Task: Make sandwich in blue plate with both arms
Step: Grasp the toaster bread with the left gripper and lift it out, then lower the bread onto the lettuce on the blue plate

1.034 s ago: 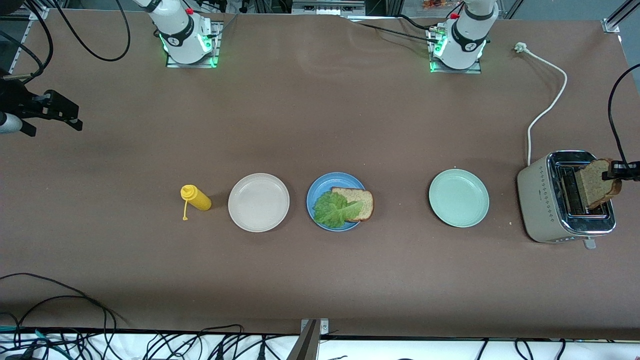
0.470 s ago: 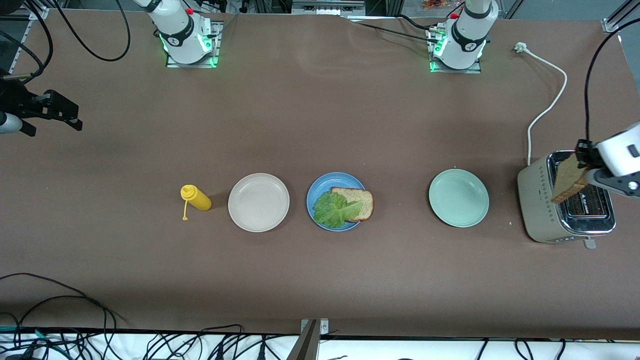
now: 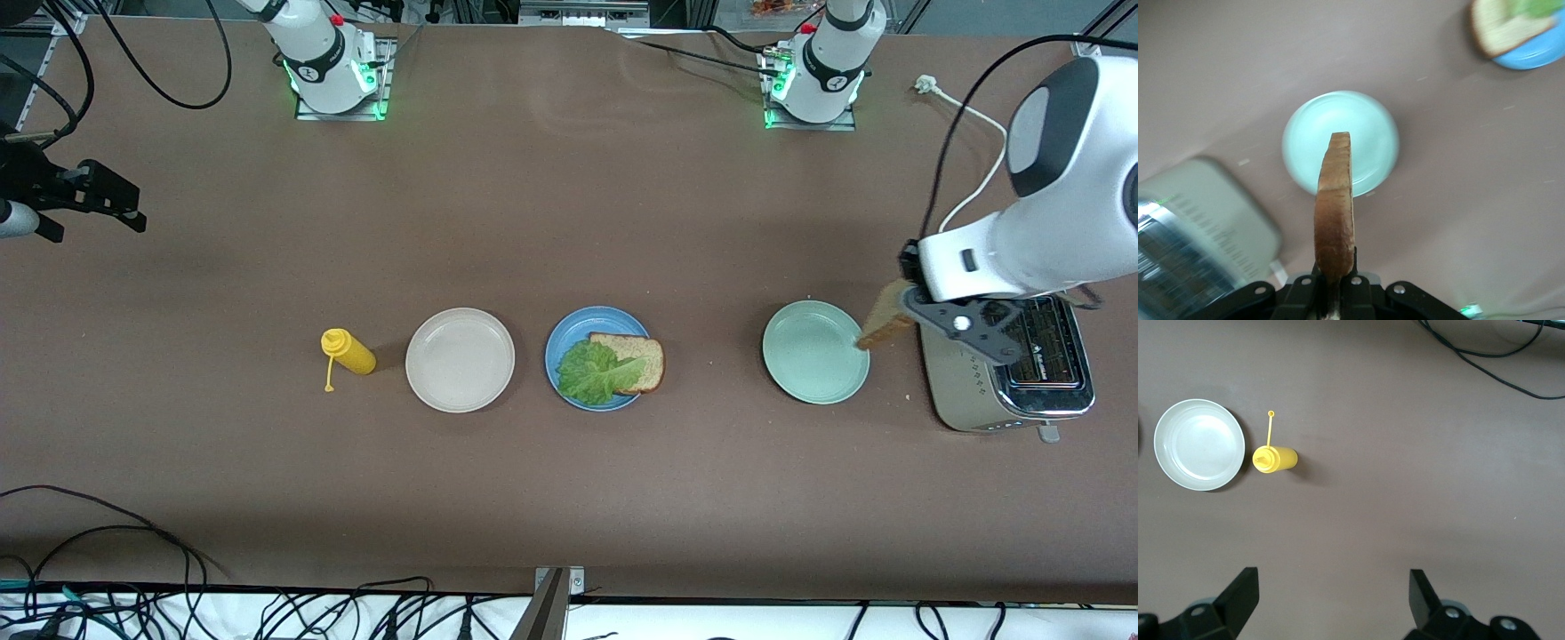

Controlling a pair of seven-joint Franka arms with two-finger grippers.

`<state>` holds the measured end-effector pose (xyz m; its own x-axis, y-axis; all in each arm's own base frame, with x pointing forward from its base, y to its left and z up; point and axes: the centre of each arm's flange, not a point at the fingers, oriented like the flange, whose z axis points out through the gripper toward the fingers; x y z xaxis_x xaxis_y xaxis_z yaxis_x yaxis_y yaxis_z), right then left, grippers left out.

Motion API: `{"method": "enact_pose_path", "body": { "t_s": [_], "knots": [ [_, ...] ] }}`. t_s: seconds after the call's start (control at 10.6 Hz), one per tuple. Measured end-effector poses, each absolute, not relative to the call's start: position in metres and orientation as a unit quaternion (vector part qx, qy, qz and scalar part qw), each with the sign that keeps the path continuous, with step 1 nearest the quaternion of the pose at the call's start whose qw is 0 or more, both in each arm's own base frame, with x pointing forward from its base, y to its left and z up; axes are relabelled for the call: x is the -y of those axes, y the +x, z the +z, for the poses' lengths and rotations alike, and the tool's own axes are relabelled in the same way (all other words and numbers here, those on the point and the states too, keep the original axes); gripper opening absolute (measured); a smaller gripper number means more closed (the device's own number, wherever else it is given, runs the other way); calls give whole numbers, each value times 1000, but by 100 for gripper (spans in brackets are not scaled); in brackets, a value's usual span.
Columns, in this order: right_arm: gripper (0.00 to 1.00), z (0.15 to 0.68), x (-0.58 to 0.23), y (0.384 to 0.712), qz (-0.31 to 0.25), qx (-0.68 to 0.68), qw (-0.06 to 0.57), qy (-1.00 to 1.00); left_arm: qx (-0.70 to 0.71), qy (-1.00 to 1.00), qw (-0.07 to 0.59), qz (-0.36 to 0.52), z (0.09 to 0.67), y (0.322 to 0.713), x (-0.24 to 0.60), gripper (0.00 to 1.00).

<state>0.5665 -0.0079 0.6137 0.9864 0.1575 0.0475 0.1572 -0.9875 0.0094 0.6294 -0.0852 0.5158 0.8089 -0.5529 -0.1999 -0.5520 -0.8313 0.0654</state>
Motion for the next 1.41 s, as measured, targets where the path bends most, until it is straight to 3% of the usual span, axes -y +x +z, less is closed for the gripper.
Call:
{"method": "enact_pose_path", "body": {
  "t_s": [0.47,0.75,1.13,1.41],
  "knots": [
    [100,614,8,567,24,-79,3,997,257,929,220,-151,436,634,184,10],
    [100,614,8,567,23,-79,3,997,190,904,356,-138,385,658,209,10],
    [100,614,8,567,23,-79,3,997,143,890,413,-125,316,669,258,10],
    [100,614,8,567,23,-79,3,997,123,898,408,-108,276,672,277,10]
  ]
}}
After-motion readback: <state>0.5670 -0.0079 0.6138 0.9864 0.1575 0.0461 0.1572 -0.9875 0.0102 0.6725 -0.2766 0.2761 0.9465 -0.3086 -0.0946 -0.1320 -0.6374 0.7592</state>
